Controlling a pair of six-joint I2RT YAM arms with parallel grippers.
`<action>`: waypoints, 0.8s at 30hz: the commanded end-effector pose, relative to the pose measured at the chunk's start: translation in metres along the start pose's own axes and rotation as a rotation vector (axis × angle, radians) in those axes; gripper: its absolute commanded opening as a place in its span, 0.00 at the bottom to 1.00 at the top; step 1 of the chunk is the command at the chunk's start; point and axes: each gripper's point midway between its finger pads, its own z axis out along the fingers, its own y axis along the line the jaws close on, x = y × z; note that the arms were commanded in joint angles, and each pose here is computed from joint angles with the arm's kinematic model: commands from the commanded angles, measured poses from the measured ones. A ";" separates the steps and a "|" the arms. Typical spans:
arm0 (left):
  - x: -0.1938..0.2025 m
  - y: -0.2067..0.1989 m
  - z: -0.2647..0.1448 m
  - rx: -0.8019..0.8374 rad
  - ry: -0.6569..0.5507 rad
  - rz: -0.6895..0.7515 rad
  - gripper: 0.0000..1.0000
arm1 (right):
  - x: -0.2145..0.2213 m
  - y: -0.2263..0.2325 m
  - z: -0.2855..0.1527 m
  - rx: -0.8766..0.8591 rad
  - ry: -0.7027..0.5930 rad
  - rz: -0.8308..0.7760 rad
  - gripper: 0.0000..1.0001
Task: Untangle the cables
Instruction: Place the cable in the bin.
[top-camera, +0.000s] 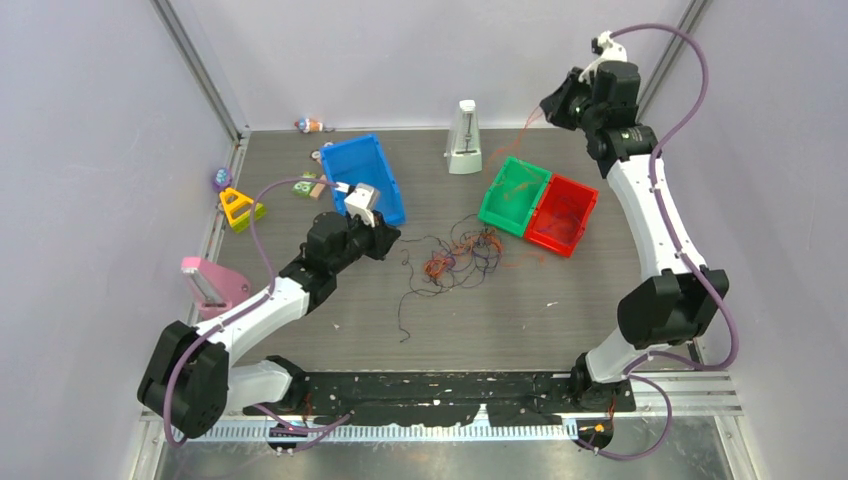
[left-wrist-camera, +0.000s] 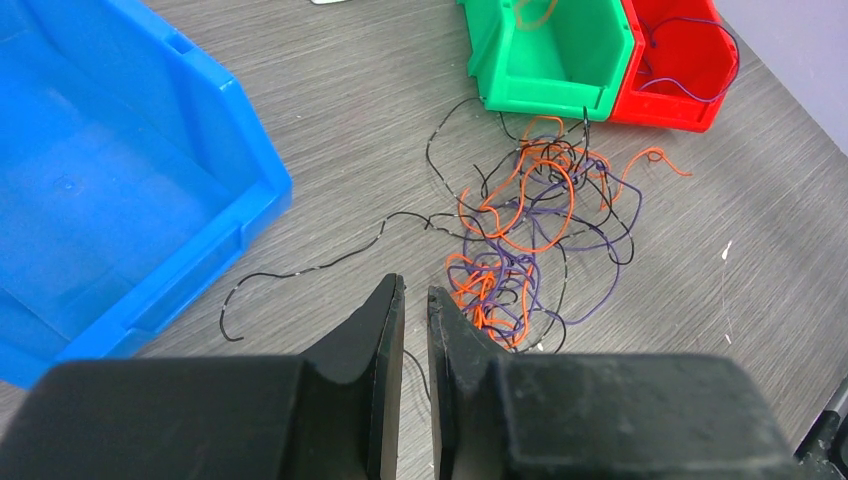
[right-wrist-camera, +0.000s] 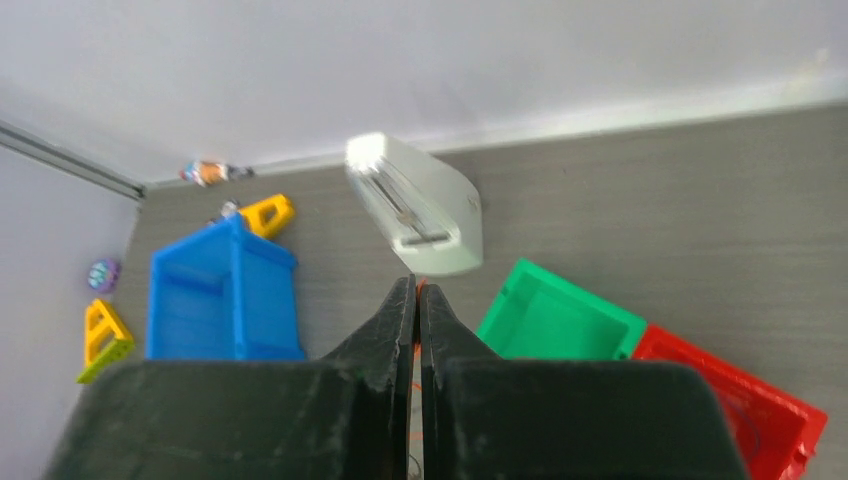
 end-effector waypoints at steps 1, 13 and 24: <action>-0.020 -0.001 -0.001 -0.001 -0.074 0.026 0.14 | 0.040 -0.029 0.020 0.040 0.078 0.032 0.05; -0.019 0.000 -0.001 -0.002 -0.071 0.029 0.14 | 0.102 -0.082 0.052 0.189 0.264 0.003 0.05; -0.018 -0.001 0.001 0.006 -0.064 0.026 0.13 | 0.066 -0.090 0.017 0.249 0.153 -0.013 0.05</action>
